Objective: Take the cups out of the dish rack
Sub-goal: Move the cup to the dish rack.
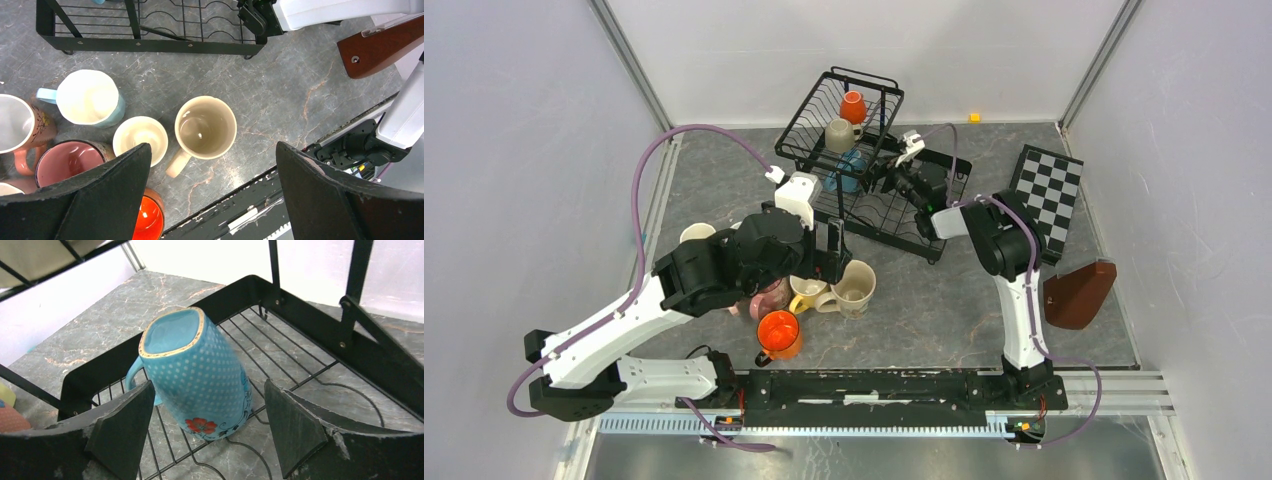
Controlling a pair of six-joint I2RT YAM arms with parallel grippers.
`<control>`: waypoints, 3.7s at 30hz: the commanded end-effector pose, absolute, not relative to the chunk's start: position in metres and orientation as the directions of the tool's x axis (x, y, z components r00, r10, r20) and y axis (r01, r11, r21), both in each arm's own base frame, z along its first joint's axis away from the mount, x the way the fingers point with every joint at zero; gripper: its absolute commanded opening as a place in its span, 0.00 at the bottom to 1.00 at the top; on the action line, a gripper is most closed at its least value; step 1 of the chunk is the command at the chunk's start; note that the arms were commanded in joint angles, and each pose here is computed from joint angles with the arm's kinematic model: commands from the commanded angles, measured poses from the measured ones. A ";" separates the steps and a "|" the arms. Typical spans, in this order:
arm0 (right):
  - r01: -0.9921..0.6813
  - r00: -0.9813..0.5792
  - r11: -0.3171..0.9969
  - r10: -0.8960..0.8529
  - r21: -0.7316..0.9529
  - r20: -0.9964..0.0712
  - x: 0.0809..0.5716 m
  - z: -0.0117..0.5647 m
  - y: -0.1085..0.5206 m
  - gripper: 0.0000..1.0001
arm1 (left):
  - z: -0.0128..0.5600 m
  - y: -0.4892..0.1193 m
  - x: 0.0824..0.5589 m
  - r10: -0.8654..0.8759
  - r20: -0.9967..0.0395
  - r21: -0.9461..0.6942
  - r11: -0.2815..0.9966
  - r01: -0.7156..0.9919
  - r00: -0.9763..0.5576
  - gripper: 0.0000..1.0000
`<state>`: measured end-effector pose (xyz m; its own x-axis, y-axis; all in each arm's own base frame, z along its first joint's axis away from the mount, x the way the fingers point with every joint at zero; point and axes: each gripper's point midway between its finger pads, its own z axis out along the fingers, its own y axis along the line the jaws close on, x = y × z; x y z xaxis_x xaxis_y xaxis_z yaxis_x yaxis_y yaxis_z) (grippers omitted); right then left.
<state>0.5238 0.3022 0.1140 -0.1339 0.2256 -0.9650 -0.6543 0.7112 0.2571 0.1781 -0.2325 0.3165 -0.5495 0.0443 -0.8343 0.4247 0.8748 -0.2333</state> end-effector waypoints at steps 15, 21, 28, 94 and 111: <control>-0.764 -0.050 0.616 0.237 0.190 -0.970 0.543 0.145 0.331 0.94 | 0.326 -0.239 0.182 0.035 -0.845 -0.240 0.866 0.438 -0.533 1.00; -0.759 -0.043 0.621 0.252 0.196 -0.967 0.547 0.142 0.332 0.94 | 0.324 -0.241 0.183 0.045 -0.843 -0.232 0.868 0.439 -0.535 1.00; -0.755 -0.037 0.620 0.282 0.212 -0.959 0.551 0.142 0.335 0.94 | 0.323 -0.243 0.185 0.054 -0.841 -0.226 0.869 0.440 -0.538 1.00; -0.769 -0.033 0.597 0.320 0.228 -0.947 0.561 0.156 0.353 0.93 | 0.313 -0.250 0.191 0.068 -0.823 -0.227 0.871 0.436 -0.564 1.00; -0.702 0.001 0.671 0.338 0.240 -0.941 0.548 0.162 0.314 0.80 | 0.311 -0.251 0.191 0.064 -0.821 -0.234 0.869 0.436 -0.567 1.00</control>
<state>0.5491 0.3315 0.1145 -0.1078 0.2906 -0.9508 -0.7079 0.6490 0.2786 0.1868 -0.2462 0.2944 -0.5999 0.0921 -0.7947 0.4181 0.8830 -0.2133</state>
